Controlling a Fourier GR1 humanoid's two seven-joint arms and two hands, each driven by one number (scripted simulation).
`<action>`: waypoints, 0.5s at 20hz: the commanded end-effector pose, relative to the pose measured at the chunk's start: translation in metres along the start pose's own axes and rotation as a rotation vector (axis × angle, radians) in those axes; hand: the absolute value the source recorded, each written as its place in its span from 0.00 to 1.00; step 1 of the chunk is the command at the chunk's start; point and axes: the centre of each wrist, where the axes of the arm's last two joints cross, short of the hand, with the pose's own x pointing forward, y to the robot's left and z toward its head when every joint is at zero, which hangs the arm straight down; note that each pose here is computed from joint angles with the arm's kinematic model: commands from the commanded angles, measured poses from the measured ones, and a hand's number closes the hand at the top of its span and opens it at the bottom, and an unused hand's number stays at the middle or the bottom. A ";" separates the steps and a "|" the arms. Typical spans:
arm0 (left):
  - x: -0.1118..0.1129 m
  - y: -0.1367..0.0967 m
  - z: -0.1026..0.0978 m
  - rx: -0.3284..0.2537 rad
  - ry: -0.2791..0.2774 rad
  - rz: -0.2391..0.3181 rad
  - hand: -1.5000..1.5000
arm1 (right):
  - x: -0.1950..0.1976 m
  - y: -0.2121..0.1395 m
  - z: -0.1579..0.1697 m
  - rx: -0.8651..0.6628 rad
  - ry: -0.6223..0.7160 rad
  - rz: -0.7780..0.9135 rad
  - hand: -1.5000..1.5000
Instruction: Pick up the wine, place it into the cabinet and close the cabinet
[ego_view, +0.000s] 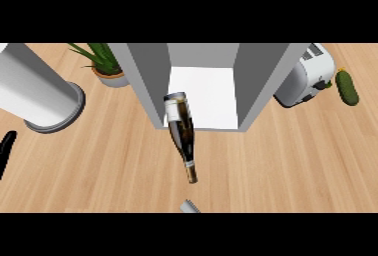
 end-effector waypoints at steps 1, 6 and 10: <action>-0.001 0.007 -0.014 0.001 -0.003 0.018 0.00 | 0.011 0.019 -0.054 0.041 -0.044 -0.054 1.00; -0.002 0.000 -0.005 0.006 -0.004 0.015 0.00 | 0.030 0.008 -0.108 0.003 -0.050 -0.042 1.00; -0.019 0.002 -0.010 0.047 -0.029 0.005 0.00 | 0.039 0.005 -0.146 -0.042 -0.066 -0.010 1.00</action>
